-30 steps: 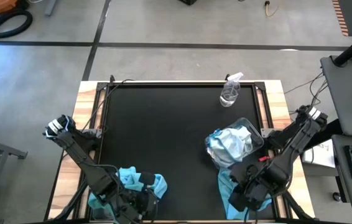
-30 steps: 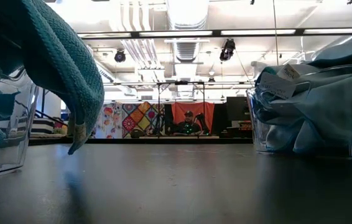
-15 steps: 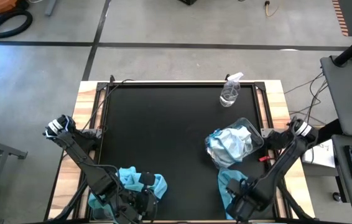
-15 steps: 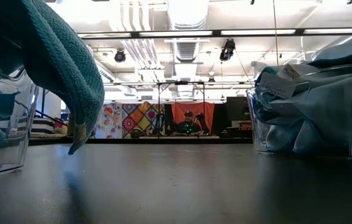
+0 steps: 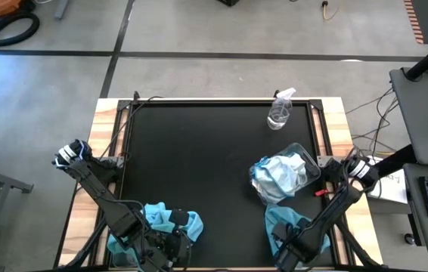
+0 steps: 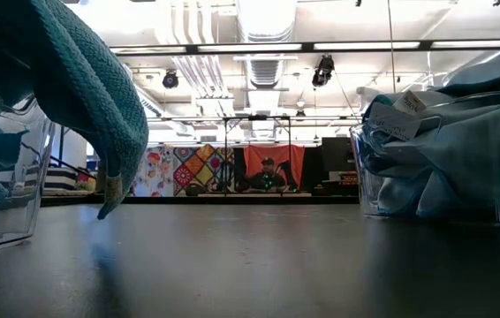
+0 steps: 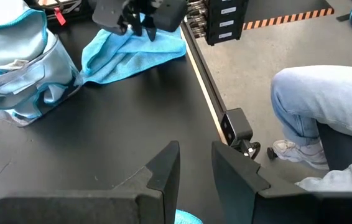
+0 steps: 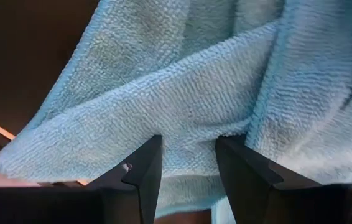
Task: Sort microfiber towel by color & place in baskets
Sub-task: Put the blue towel into the bottom transparent bin
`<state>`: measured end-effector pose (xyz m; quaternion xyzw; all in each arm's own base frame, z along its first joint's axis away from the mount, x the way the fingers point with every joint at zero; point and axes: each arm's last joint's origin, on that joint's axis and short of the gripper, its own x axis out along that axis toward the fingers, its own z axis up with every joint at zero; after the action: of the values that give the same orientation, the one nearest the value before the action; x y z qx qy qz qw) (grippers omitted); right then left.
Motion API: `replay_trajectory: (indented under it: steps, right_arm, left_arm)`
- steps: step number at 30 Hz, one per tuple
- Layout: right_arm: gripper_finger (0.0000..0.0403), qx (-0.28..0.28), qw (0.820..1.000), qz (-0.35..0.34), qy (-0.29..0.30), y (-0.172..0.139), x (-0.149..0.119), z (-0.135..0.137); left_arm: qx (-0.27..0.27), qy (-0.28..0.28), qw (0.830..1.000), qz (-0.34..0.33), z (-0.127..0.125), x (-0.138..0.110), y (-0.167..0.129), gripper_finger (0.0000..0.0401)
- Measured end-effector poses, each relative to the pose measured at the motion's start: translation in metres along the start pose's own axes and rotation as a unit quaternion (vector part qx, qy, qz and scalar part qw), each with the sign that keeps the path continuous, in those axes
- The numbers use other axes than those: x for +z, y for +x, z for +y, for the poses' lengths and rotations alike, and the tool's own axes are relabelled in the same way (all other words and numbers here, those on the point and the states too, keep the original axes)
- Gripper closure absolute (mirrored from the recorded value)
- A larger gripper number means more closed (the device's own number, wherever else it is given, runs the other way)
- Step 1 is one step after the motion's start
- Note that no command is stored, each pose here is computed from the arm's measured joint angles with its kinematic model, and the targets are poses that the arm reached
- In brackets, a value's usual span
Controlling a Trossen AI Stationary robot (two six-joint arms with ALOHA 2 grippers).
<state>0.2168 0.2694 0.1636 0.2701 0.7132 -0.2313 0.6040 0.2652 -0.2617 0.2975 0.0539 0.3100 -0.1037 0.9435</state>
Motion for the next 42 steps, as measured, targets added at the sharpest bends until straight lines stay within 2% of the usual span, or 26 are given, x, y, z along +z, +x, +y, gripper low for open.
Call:
replay_trajectory:
  steps: [10,17,21,27,33,36,38,42]
  right_arm:
    - [0.0259,0.005,1.000,-0.003,-0.005,0.015,0.003,0.008]
    - [0.0264,-0.002,0.999,-0.032,0.002,0.018,0.005,0.007]
    - [0.0294,-0.002,0.999,-0.041,0.003,0.018,0.006,0.007]
    - [0.0378,-0.001,0.999,-0.048,-0.004,0.018,0.006,0.007]
    - [0.0391,0.004,0.996,-0.088,-0.014,0.014,0.009,0.009]
    - [0.0392,0.028,0.987,-0.157,-0.032,0.000,0.015,0.019]
    - [0.0392,0.050,0.974,-0.214,-0.050,-0.016,0.019,0.027]
    - [0.0392,0.081,0.931,-0.347,-0.072,-0.054,0.028,0.043]
  left_arm:
    - [0.001,0.001,1.000,0.002,0.000,0.000,0.000,0.0323]
    - [0.001,0.001,1.000,0.002,0.000,0.000,0.000,0.0323]
    - [0.001,0.001,1.000,0.002,0.000,0.000,0.000,0.0323]
    - [0.001,0.001,1.000,0.002,0.000,0.000,0.000,0.0323]
    - [0.000,0.001,1.000,0.001,0.000,0.000,0.000,0.0323]
    - [0.001,0.001,1.000,0.001,0.000,0.000,0.000,0.0323]
    - [0.001,0.001,1.000,0.001,0.000,0.000,0.000,0.0323]
    - [0.001,0.000,1.000,0.001,0.000,0.000,0.000,0.0323]
